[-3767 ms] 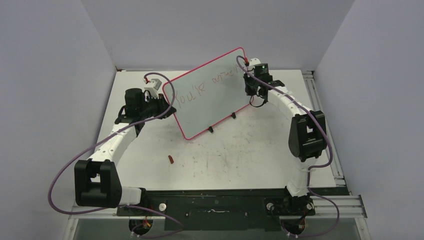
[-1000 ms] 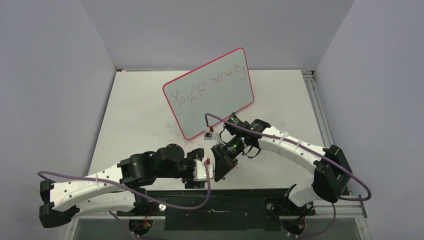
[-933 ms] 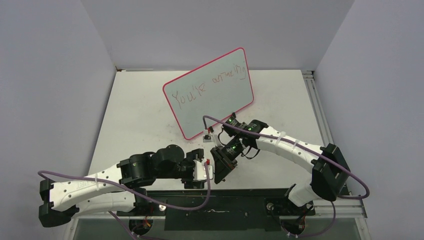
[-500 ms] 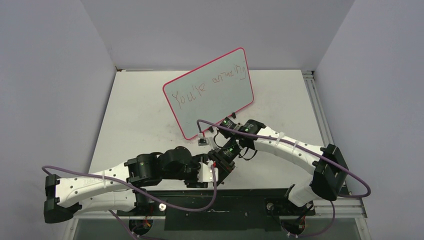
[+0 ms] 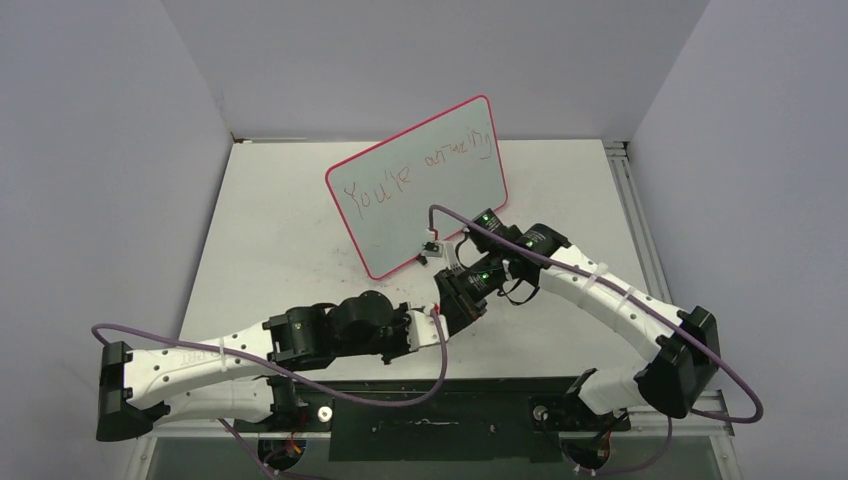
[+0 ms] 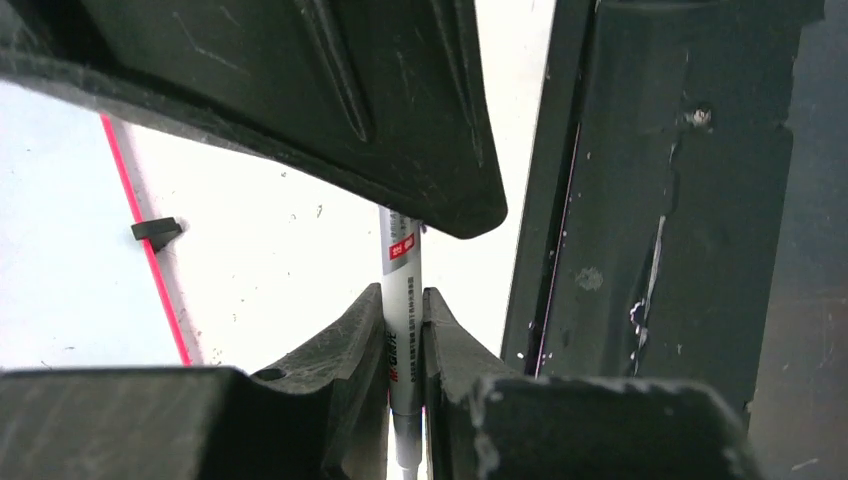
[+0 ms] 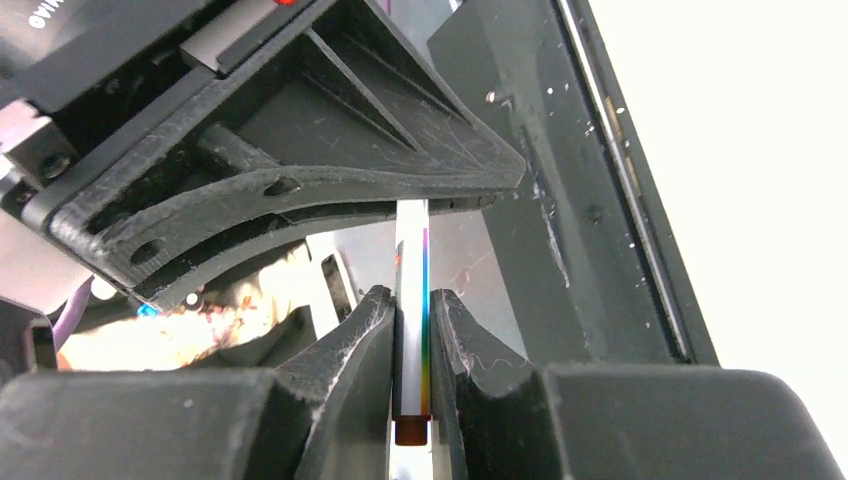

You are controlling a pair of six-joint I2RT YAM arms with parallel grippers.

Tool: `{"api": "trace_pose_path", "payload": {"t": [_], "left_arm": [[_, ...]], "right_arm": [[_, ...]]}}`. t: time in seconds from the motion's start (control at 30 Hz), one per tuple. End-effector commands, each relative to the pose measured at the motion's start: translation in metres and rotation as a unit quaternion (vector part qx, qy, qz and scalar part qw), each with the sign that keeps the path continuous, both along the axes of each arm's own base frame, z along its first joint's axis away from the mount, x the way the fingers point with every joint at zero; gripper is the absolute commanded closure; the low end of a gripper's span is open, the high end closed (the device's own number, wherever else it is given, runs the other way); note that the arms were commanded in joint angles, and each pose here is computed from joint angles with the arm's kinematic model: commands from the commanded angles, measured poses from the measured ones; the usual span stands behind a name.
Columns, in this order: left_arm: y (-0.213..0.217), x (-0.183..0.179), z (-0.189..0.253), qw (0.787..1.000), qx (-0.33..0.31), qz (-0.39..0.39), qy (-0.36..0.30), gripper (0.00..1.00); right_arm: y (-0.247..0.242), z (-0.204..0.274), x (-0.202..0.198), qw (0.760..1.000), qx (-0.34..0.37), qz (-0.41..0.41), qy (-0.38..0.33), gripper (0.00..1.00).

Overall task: Write a sentence on the whiteboard
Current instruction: Adjust the whiteboard marker.

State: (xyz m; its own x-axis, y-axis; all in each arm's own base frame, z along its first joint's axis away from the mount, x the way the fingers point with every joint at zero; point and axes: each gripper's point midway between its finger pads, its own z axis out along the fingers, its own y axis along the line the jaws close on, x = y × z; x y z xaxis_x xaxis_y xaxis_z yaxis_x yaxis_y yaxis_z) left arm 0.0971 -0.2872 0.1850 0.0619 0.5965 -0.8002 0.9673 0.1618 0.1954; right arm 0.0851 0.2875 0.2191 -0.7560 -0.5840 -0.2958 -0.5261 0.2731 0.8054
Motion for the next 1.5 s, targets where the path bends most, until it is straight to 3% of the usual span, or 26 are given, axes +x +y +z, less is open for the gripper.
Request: {"api": "trace_pose_path", "payload": {"t": [0.0, 0.23, 0.43, 1.0, 1.3, 1.47], "left_arm": [[-0.019, -0.014, 0.01, 0.996, -0.063, 0.008, 0.055, 1.0], [-0.013, -0.005, 0.003, 0.99, -0.095, 0.015, 0.106, 1.0], [-0.004, 0.002, 0.01, 0.985, -0.117, 0.016, 0.122, 1.0], [-0.006, 0.006, 0.008, 0.983, -0.117, 0.013, 0.142, 1.0], [-0.006, 0.009, 0.006, 0.982, -0.115, 0.02, 0.147, 1.0], [-0.005, 0.01, 0.005, 0.982, -0.115, 0.022, 0.149, 1.0]], "right_arm": [[0.011, 0.019, 0.043, 0.991, 0.044, -0.066, -0.109, 0.88], [0.0, 0.024, 0.051, 0.985, 0.065, -0.085, -0.134, 0.45], [-0.003, 0.017, 0.04, 0.988, 0.076, -0.062, -0.117, 0.37], [0.016, 0.014, 0.03, 0.988, 0.106, -0.056, -0.102, 0.58], [0.022, 0.01, 0.017, 0.99, 0.102, -0.037, -0.095, 0.64], [0.026, 0.011, 0.018, 0.989, 0.107, -0.042, -0.097, 0.74]]}}
